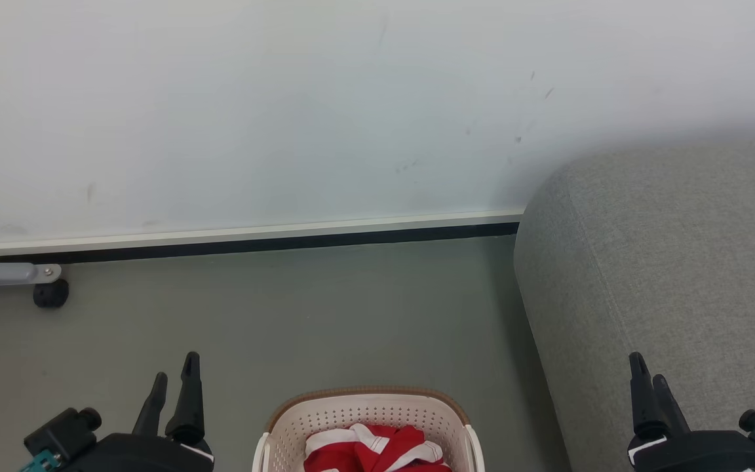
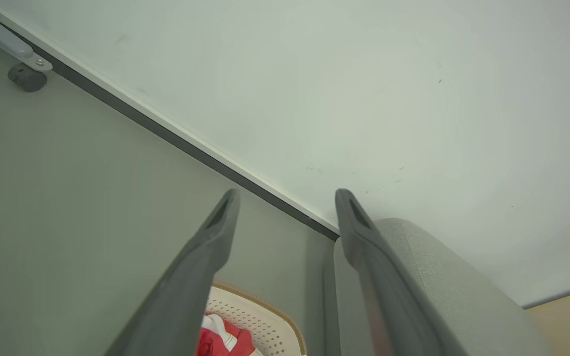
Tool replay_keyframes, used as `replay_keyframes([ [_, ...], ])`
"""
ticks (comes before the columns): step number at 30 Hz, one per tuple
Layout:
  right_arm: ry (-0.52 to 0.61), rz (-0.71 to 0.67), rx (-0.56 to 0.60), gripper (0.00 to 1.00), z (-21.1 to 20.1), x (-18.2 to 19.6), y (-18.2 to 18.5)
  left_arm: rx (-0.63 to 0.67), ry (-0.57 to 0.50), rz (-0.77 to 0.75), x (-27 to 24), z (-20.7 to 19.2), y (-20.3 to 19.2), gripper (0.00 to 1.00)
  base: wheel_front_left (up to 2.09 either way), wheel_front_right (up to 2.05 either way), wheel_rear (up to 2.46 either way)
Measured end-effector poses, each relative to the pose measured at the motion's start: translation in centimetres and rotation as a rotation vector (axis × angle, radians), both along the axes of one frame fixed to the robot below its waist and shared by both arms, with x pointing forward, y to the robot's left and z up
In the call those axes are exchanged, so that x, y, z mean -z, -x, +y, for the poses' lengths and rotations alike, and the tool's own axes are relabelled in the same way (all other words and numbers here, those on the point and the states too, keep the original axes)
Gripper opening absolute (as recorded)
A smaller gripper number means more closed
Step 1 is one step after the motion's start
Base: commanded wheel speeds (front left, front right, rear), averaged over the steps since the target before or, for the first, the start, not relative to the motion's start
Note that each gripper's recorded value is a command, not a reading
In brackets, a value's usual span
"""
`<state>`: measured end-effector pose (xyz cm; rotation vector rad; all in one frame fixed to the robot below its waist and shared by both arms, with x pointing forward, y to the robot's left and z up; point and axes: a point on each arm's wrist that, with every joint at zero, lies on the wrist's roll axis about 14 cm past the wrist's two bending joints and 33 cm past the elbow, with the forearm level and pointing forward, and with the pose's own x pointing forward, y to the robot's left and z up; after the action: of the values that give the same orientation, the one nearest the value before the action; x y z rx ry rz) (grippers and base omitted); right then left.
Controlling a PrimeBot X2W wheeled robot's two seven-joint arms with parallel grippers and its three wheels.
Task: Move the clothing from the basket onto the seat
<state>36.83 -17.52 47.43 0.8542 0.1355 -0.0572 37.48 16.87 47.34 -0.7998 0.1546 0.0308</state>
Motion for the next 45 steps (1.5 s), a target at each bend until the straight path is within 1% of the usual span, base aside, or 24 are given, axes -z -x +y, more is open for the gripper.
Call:
replay_keyframes([
  [7, 0.102, -0.013, -0.011, 1.0, 0.2, -0.2, 0.1, 0.011, -0.124, -0.019, -0.3, 0.0, 0.0, 1.0, 0.0, 0.0, 0.0],
  [25, 0.366, -0.062, -0.043, 1.0, 0.7, -0.8, 0.5, 0.007, -0.396, -0.068, -0.9, 0.6, 0.3, 1.0, 0.0, 0.0, 0.0],
  [29, 0.426, -0.077, -0.05, 1.0, 0.7, -1.0, 0.6, 0.008, -0.447, -0.081, -1.0, 0.6, 0.3, 1.0, 0.0, 0.0, 0.0],
  [33, 0.457, -0.088, -0.056, 1.0, 0.9, -1.1, 0.7, 0.004, -0.482, -0.09, -1.1, 0.7, 0.4, 1.0, 0.0, 0.0, 0.0],
  [45, 0.626, -0.148, -0.087, 1.0, 1.6, -1.8, 1.2, -0.004, -0.616, -0.129, -1.6, 0.8, 0.7, 1.0, 0.0, 0.0, 0.0],
])
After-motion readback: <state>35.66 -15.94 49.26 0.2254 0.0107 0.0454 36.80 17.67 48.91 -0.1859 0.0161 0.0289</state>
